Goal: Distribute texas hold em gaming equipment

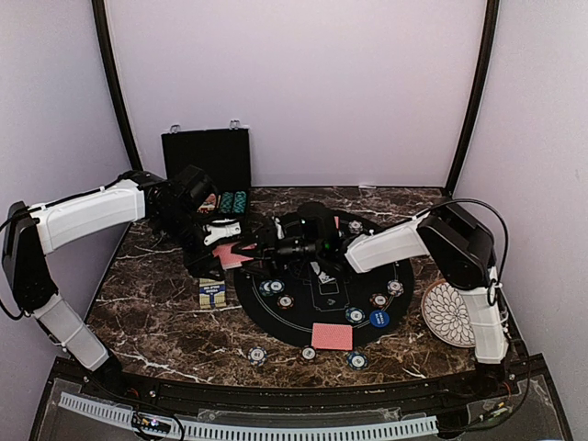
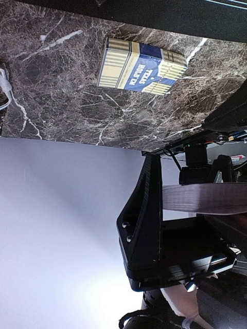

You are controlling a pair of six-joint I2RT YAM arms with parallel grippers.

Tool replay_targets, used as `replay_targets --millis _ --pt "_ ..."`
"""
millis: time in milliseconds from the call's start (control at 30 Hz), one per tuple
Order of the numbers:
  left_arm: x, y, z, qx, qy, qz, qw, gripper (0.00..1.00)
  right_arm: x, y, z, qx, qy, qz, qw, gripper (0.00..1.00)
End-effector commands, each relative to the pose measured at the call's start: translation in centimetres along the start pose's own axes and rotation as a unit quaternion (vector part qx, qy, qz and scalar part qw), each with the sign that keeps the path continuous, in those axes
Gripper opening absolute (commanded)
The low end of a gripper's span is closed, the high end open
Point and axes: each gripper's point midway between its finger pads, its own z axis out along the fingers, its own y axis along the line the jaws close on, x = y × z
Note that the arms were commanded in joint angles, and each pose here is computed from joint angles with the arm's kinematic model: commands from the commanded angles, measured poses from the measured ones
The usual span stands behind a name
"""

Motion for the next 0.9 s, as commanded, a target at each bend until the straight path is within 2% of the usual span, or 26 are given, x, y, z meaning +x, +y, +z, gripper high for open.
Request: replay_targets --millis 0,367,633,867 --pt "-0.6 -0.2 -1.3 -0.008 -0.018 0.012 1.000 0.00 -0.5 0.3 -1.4 0.004 -0.012 -0.004 1.000 0.50" --pt "-0.4 -0.2 -1.1 -0.006 -0.015 0.011 1.000 0.00 -0.4 5.0 -3.1 -0.017 -0.011 -0.051 0.998 0.44" --pt "-0.4 -0.2 -1.2 -0.007 -0.014 0.011 1.000 0.00 0.0 5.1 -3.2 -0.008 0.000 -0.049 0.999 0.28" --pt "-0.3 -0.2 -1.3 -0.009 -0.012 0.012 1.000 0.00 0.2 3.9 -3.4 0.014 0.008 -0.043 0.999 0.06"
